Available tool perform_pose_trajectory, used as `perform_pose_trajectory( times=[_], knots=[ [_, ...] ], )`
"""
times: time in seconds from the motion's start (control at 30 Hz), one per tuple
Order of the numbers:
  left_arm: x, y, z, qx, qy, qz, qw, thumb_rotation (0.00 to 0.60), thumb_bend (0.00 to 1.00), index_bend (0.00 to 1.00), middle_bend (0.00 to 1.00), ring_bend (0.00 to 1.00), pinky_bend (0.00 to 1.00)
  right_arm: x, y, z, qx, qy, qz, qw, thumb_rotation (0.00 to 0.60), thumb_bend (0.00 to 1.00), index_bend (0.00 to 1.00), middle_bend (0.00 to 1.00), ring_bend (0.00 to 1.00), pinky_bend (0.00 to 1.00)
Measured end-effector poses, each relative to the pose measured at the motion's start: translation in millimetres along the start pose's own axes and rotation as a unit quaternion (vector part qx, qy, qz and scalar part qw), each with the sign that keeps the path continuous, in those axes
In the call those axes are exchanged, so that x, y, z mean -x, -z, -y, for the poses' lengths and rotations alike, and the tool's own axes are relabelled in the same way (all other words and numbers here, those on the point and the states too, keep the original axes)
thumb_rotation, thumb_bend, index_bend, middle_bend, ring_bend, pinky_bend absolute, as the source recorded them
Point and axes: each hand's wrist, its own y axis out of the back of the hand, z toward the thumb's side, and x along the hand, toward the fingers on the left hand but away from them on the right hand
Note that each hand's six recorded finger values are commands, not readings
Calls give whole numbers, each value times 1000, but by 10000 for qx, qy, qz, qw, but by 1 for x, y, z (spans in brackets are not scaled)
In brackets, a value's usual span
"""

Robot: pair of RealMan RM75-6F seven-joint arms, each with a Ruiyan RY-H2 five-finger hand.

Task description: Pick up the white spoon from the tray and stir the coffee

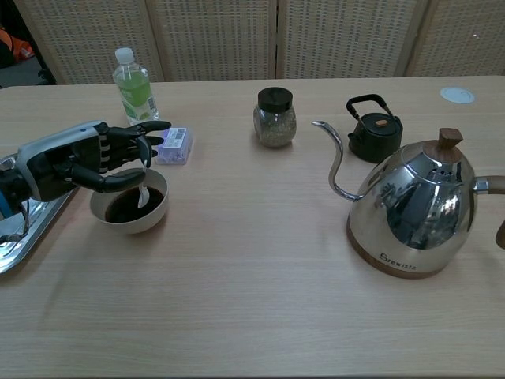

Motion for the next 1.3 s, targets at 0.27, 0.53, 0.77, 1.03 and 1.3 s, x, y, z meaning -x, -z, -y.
perform_pose_trajectory(
  times=[0.27,0.53,0.77,1.03,1.3],
  knots=[
    [-7,9,7,1,64,-99,9999,600,481,663,0,0,0,1,1,1,-4,-19,27,10000,600,0,65,0,0,0],
    [-12,13,8,49,1,-101,9999,600,485,664,0,0,0,2,3,1,-3,-26,45,10000,600,0,65,0,0,0],
    [-17,16,8,85,-55,-104,9999,600,486,664,0,0,0,2,3,1,22,-57,51,10000,600,0,65,0,0,0],
    [-22,20,9,37,-100,-109,9999,600,488,673,0,0,0,4,5,2,14,-70,83,9999,600,0,65,0,0,0],
    [-28,19,6,24,-233,-48,9997,600,493,678,0,0,0,5,6,2,34,-69,98,9999,600,0,65,0,0,0]
  ],
)
